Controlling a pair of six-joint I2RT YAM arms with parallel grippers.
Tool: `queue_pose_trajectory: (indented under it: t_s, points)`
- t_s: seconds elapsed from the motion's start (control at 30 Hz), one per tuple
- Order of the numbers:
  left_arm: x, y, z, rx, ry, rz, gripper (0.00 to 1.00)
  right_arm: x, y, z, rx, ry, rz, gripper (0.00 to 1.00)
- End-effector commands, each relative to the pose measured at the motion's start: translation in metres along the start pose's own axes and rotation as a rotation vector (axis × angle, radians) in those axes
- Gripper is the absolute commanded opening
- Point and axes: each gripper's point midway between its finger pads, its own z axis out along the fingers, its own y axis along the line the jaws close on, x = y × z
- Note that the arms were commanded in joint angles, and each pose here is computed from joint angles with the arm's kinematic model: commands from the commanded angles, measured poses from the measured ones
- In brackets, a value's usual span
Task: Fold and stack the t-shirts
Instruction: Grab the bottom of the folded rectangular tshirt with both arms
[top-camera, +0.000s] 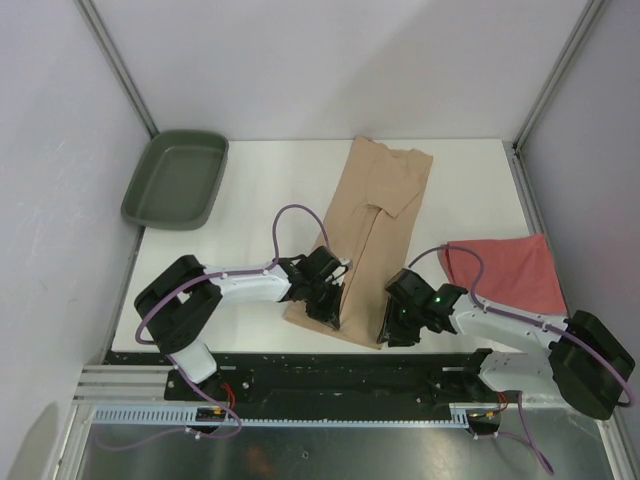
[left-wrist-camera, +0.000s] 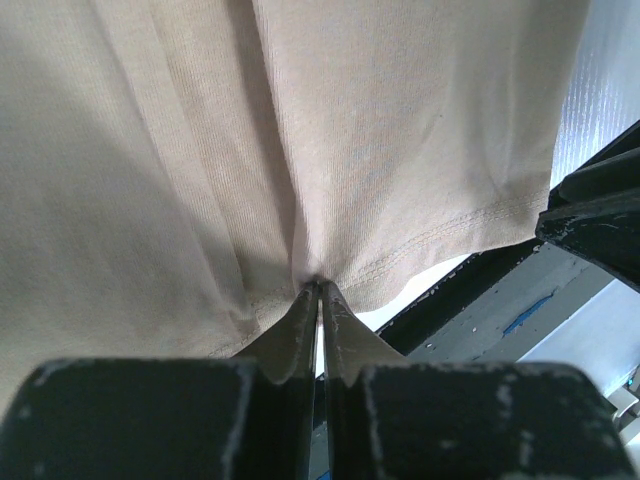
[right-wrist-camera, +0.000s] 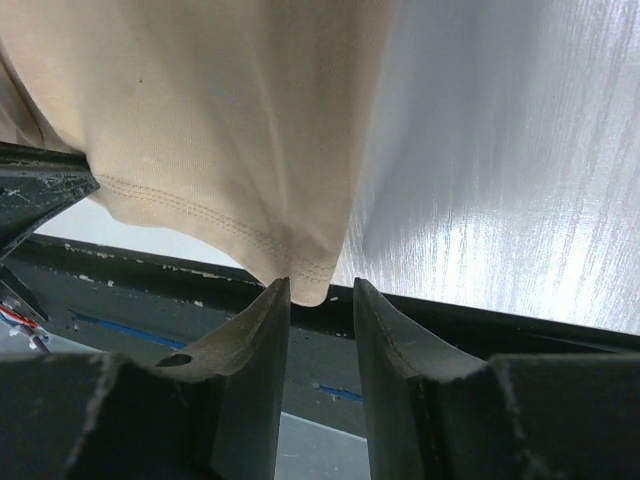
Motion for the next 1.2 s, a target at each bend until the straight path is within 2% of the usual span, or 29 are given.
queue_pose_trajectory:
  t_s: [0.0, 0.43, 0.5, 0.7, 0.83, 0.93, 1.03, 1.17]
  points:
    - [0.004, -0.002, 0.000, 0.002, 0.011, 0.011, 0.08, -0.006, 0.006, 0.005, -0.020, -0.028, 0.046, 0.37]
    - [0.005, -0.005, 0.001, 0.007, 0.013, 0.014, 0.07, -0.007, 0.001, 0.016, -0.002, -0.034, 0.082, 0.37]
    - [0.003, -0.007, 0.000, 0.014, 0.010, 0.017, 0.08, -0.006, -0.003, 0.018, 0.016, -0.032, 0.079, 0.32]
    - [-0.013, -0.036, -0.022, 0.102, -0.050, 0.042, 0.12, -0.003, -0.013, 0.018, 0.057, -0.024, 0.068, 0.05]
    - [-0.028, -0.051, -0.050, 0.150, -0.137, 0.049, 0.21, -0.007, -0.029, 0.009, 0.101, -0.036, 0.067, 0.00]
    - [-0.036, -0.036, -0.069, 0.120, -0.200, 0.001, 0.27, -0.015, -0.045, -0.003, 0.118, -0.056, 0.087, 0.00]
    - [-0.040, -0.003, -0.083, 0.051, -0.259, -0.071, 0.30, -0.017, -0.059, -0.013, 0.117, -0.065, 0.113, 0.00]
    - [-0.028, 0.023, -0.079, 0.020, -0.234, -0.133, 0.33, -0.012, -0.067, -0.014, 0.099, -0.050, 0.135, 0.00]
